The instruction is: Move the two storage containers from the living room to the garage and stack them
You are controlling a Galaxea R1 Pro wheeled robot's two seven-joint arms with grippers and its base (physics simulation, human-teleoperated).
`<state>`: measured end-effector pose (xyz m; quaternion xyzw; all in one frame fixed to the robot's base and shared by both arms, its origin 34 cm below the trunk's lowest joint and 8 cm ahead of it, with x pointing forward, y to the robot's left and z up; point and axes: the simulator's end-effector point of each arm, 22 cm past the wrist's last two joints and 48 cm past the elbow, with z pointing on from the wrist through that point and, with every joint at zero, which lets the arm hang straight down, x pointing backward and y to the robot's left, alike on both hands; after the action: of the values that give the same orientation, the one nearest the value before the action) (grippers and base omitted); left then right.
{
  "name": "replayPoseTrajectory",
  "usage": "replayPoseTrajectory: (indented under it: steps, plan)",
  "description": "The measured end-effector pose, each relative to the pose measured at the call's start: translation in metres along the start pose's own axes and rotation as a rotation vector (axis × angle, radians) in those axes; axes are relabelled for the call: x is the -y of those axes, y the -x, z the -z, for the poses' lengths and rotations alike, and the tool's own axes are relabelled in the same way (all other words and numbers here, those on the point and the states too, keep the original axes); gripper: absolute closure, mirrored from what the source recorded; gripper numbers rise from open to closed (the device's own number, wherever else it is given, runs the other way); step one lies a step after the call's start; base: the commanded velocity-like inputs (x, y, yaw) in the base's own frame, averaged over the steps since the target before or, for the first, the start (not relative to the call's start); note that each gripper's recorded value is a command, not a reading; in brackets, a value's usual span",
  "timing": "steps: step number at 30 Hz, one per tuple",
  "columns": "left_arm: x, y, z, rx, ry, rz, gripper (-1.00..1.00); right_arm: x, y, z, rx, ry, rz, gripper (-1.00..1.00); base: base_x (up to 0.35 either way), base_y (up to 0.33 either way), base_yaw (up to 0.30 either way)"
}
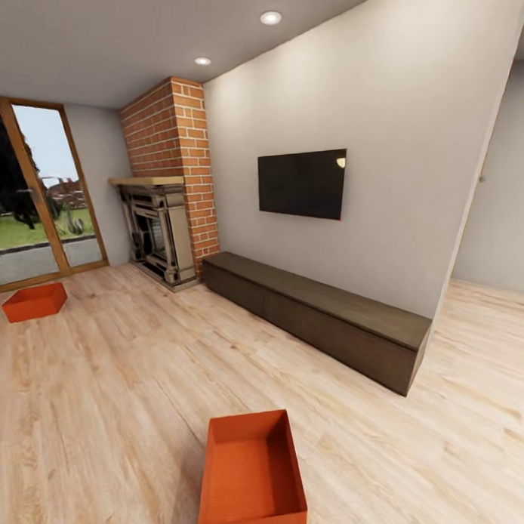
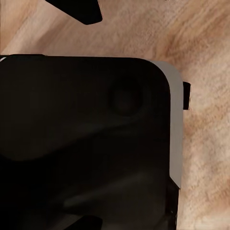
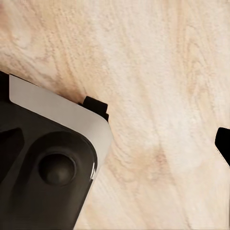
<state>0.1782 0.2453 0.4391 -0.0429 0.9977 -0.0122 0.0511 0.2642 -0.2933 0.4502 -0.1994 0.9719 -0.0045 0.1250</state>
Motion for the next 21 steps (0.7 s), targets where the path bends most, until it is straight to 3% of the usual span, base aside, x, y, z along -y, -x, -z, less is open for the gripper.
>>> replayPoseTrajectory:
  steps: [10, 21]
  plan:
    - [0.0001, 0.0, 0.0, 0.0, 0.0, 0.0, -1.0, 0.0002, -0.0002, 0.0001, 0.0, 0.0, 0.001, -1.0, 0.03, 0.0, 0.22]
    - [0.0002, -0.0001, 0.0001, 0.0, -0.001, 0.0, -1.0, 0.0006, -0.0005, 0.0003, 0.001, -0.001, 0.003, -1.0, 0.284, -0.08, 0.011]
